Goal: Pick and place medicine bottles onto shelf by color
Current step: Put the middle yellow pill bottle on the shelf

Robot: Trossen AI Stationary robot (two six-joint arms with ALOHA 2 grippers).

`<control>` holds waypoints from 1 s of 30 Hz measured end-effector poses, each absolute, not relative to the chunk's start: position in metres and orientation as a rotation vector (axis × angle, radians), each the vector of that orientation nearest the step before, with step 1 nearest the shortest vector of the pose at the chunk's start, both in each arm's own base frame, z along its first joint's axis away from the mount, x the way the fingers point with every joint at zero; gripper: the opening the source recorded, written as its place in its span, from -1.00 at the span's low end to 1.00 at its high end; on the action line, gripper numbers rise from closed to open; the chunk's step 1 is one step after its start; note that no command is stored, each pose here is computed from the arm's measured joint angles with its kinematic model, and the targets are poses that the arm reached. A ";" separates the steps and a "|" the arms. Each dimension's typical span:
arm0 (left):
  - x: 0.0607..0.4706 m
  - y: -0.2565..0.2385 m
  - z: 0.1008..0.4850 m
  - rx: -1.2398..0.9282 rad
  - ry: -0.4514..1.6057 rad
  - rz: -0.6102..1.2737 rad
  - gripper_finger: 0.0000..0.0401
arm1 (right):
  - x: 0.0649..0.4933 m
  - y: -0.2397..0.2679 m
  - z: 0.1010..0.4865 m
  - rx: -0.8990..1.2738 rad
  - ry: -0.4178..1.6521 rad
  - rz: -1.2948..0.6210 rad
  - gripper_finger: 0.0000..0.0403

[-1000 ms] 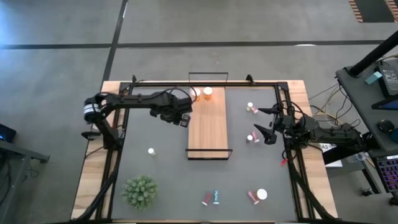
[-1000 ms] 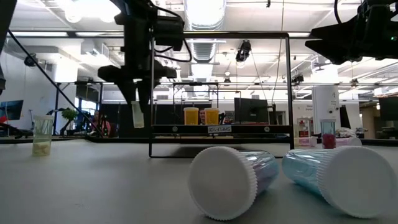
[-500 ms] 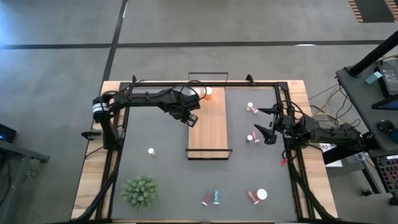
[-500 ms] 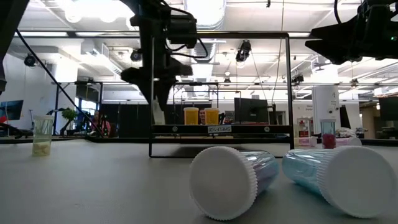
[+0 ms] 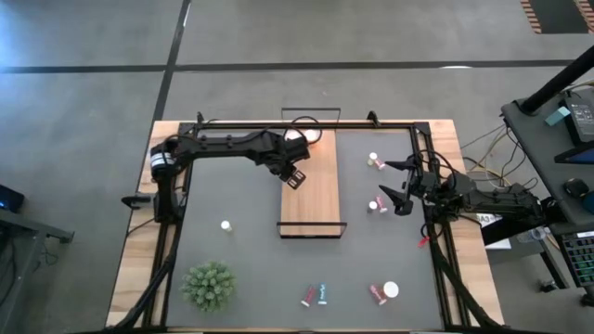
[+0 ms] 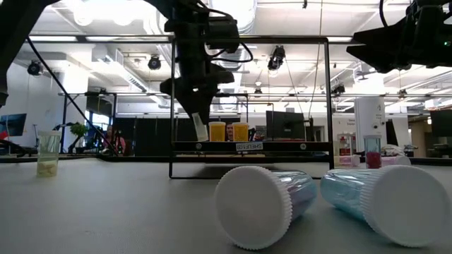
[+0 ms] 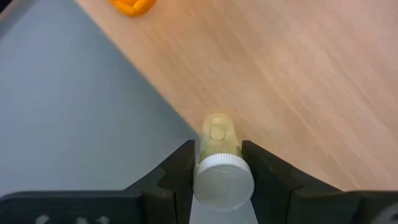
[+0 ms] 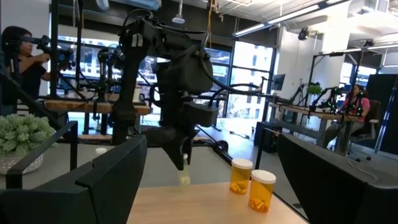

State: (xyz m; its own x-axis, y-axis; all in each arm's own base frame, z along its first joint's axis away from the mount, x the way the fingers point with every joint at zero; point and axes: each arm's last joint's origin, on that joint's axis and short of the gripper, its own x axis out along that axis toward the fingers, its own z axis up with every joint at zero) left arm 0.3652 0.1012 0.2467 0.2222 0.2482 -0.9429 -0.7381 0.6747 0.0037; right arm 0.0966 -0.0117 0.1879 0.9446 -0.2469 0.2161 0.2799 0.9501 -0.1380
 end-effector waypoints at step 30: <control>0.332 0.092 0.220 -0.676 1.399 0.896 -0.47 | 0.097 -0.012 0.188 -0.168 -0.198 -0.270 0.74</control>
State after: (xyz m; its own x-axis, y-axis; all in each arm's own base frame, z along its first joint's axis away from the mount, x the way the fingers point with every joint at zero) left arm 0.3317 0.0922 0.2202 -0.0479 0.1281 -0.9906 -0.8464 0.5214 0.1083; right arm 0.0966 -0.0117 0.1879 0.9446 -0.2472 0.2159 0.2801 0.9500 -0.1380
